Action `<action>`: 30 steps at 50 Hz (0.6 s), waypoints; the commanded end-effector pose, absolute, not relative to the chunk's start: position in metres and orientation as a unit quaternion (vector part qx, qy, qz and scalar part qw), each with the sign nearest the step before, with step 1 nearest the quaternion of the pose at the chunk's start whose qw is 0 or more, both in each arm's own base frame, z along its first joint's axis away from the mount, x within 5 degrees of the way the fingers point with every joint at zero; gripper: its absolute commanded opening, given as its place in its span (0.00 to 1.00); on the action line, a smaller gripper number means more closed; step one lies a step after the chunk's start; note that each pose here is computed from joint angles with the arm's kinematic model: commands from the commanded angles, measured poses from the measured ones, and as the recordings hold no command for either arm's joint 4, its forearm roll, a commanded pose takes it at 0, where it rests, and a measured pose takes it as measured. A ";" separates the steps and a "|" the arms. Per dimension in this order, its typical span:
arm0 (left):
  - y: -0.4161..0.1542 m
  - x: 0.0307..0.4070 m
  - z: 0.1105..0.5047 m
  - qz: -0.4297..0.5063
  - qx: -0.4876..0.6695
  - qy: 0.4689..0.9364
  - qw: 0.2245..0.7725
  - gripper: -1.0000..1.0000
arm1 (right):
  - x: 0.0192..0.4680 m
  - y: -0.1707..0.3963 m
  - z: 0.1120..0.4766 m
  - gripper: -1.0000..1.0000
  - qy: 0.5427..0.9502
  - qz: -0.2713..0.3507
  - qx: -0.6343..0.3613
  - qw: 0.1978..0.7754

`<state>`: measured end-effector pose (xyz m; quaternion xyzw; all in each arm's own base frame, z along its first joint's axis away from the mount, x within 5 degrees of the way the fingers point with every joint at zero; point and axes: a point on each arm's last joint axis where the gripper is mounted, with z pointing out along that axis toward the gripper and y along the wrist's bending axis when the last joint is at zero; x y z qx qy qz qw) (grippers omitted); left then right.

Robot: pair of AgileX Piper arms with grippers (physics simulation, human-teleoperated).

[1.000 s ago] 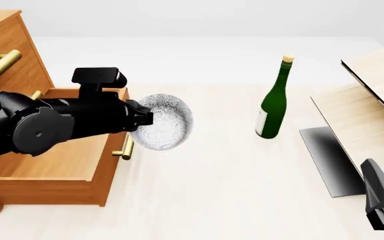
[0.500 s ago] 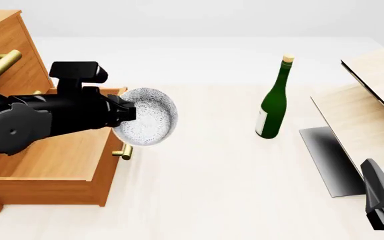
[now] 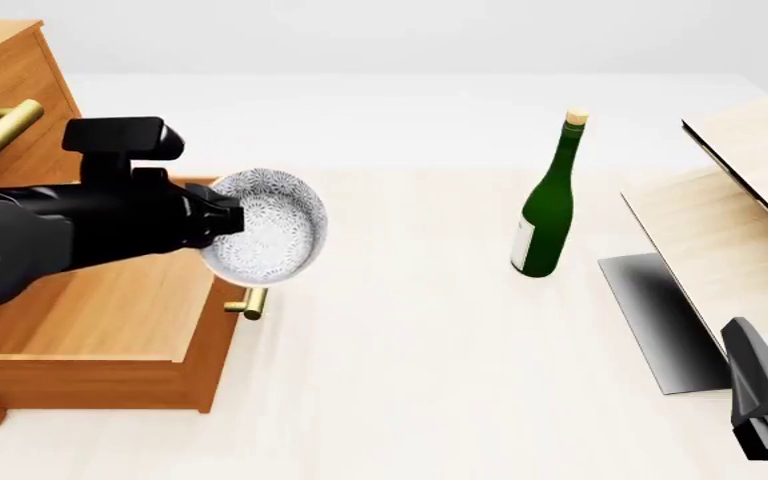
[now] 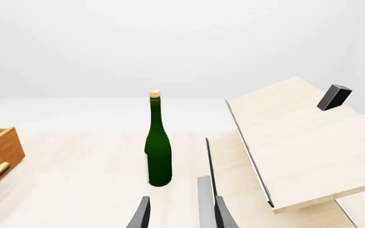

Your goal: Put the bowl in the bottom drawer of the cabinet and close it.

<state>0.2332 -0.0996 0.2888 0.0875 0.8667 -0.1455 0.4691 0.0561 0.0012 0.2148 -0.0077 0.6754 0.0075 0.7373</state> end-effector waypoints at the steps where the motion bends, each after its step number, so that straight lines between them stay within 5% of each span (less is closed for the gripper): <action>1: -0.084 0.236 0.281 -0.133 0.057 0.873 0.466 0.00 | 0.056 0.001 0.215 1.00 0.675 0.007 -0.008 0.737; 30: -0.066 0.231 0.284 -0.116 0.032 0.875 0.469 0.00 | 0.056 0.001 0.215 1.00 0.675 0.007 -0.008 0.737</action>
